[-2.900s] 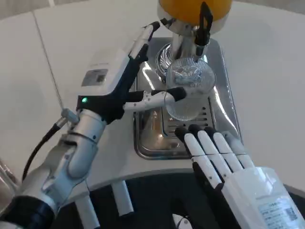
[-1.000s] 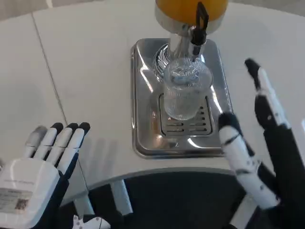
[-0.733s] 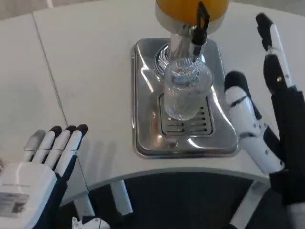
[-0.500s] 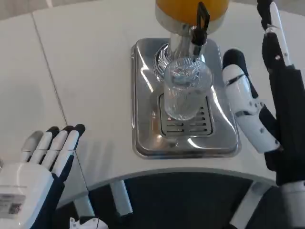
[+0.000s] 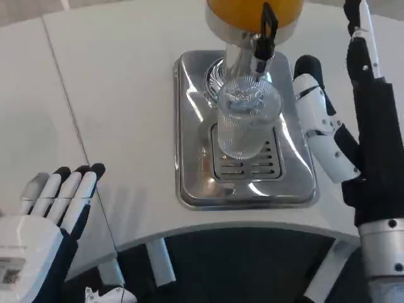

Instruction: Grasp the cup under the faucet to collect the drink, then remove the cup.

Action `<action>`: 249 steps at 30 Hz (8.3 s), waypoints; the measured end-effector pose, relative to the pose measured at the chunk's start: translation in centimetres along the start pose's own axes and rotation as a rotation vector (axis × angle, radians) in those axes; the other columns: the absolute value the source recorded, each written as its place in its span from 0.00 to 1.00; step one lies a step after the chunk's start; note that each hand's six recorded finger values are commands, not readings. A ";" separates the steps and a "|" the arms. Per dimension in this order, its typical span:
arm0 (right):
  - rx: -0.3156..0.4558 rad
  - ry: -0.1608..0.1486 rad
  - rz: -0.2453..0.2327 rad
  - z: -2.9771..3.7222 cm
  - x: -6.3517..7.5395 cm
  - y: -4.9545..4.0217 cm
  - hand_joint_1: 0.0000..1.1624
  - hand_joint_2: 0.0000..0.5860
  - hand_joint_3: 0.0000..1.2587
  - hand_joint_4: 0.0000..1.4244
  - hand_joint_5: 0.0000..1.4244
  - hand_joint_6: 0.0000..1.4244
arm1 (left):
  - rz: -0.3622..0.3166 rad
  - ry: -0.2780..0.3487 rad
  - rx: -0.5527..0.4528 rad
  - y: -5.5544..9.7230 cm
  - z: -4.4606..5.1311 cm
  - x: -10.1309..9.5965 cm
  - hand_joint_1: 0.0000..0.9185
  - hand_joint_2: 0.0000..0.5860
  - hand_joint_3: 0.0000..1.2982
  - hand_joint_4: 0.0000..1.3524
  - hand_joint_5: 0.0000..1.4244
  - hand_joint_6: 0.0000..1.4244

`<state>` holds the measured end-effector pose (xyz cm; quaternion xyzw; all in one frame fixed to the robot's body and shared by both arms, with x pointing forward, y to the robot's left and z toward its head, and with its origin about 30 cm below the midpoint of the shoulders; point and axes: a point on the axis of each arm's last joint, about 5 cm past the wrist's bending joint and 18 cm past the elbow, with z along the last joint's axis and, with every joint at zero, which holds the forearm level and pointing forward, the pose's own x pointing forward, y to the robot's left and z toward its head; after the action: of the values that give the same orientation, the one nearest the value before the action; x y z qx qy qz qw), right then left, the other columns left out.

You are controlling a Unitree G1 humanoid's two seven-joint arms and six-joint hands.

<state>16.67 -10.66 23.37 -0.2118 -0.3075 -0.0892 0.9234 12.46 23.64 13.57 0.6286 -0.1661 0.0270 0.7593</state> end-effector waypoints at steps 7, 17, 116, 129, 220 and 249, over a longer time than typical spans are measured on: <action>0.036 0.019 -0.005 -0.96 1.7 0.97 0.17 0.90 0.00 0.00 0.00 0.00 | 0.001 0.002 -0.004 0.0 -0.03 0.0 0.00 0.08 0.00 0.00 0.00 0.00; 0.071 -0.022 0.023 -0.71 4.4 2.08 0.17 0.90 0.00 0.00 0.00 0.00 | -0.004 0.009 -0.005 -0.1 -0.15 0.0 0.00 0.08 0.00 0.00 0.00 0.00; -0.545 -0.059 0.404 4.55 6.5 2.18 0.00 0.86 0.10 0.00 0.00 0.00 | 0.084 -0.020 -0.064 -1.5 0.84 6.0 0.00 0.08 0.00 0.00 0.00 0.00; -0.524 -0.056 0.401 4.49 5.9 1.61 0.00 0.86 0.10 0.00 0.00 0.00 | 0.103 -0.061 -0.089 -1.9 2.13 8.0 0.00 0.09 0.00 0.00 0.00 0.00; -0.501 0.066 0.526 -2.44 -10.9 -4.92 0.36 0.73 0.00 0.00 0.00 0.00 | 0.130 -0.208 -0.369 -4.7 6.31 15.5 0.17 0.07 0.00 0.00 0.13 0.13; -0.450 0.100 0.527 -1.73 -9.8 -4.48 0.33 0.71 0.00 0.00 0.00 0.00 | 0.095 -0.241 -0.356 -5.1 7.63 19.2 0.22 0.08 0.02 0.05 0.26 0.27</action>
<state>8.51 -15.09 17.72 -0.4775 -0.1690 0.0765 0.8588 30.14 12.02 15.40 0.4750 -0.2870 -0.0423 0.8308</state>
